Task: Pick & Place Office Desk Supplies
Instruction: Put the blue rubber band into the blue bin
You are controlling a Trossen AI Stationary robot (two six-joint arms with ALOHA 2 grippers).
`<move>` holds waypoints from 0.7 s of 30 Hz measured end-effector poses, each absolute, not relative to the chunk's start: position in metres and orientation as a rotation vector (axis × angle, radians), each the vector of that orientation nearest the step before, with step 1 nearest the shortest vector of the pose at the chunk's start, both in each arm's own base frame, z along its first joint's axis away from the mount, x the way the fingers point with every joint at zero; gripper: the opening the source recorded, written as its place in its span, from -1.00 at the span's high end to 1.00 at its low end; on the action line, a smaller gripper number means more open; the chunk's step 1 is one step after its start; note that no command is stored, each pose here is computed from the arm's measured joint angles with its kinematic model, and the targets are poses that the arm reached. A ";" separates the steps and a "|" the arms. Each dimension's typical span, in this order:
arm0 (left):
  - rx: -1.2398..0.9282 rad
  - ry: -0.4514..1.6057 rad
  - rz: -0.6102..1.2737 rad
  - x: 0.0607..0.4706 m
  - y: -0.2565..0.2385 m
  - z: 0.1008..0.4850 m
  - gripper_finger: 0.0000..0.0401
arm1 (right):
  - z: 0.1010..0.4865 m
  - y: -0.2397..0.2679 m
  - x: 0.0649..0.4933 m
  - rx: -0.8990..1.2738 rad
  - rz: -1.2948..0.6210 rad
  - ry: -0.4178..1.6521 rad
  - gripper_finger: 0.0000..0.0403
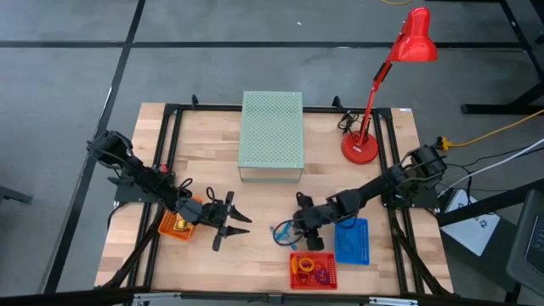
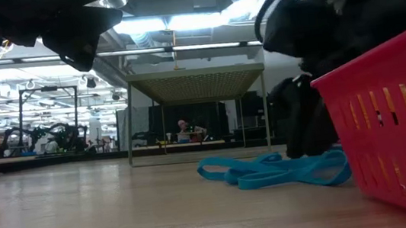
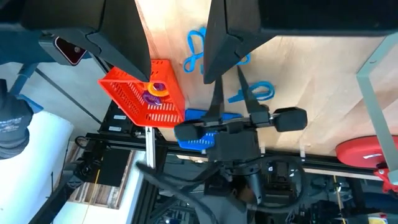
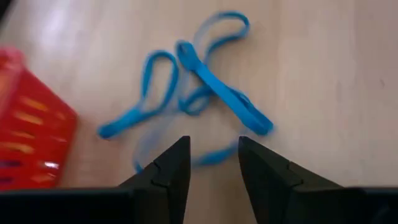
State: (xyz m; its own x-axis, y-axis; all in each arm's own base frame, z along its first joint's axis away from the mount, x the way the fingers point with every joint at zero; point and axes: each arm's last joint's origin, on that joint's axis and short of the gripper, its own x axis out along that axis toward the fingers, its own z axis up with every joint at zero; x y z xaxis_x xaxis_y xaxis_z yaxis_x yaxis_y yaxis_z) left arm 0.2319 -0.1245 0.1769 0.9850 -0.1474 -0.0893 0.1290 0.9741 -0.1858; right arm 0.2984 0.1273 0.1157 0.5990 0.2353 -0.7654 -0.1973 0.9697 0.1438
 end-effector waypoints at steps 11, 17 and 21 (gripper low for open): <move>-0.181 0.103 -0.140 0.232 -0.125 0.177 0.29 | 0.114 0.126 0.297 0.093 0.208 0.942 0.32; -0.181 0.102 -0.133 0.232 -0.125 0.177 0.29 | 0.113 0.124 0.296 0.118 0.152 0.952 0.32; -0.181 0.102 -0.130 0.232 -0.124 0.177 0.29 | 0.110 0.125 0.298 0.136 0.140 0.952 0.32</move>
State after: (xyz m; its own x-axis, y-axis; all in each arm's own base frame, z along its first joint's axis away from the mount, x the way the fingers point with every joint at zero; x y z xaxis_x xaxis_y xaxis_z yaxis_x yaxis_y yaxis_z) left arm 0.2318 -0.1244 0.1770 0.9864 -0.1382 -0.0888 0.1199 0.9753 -0.1855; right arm 0.2979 0.1248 0.1100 0.5721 0.1792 -0.8004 -0.0593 0.9823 0.1775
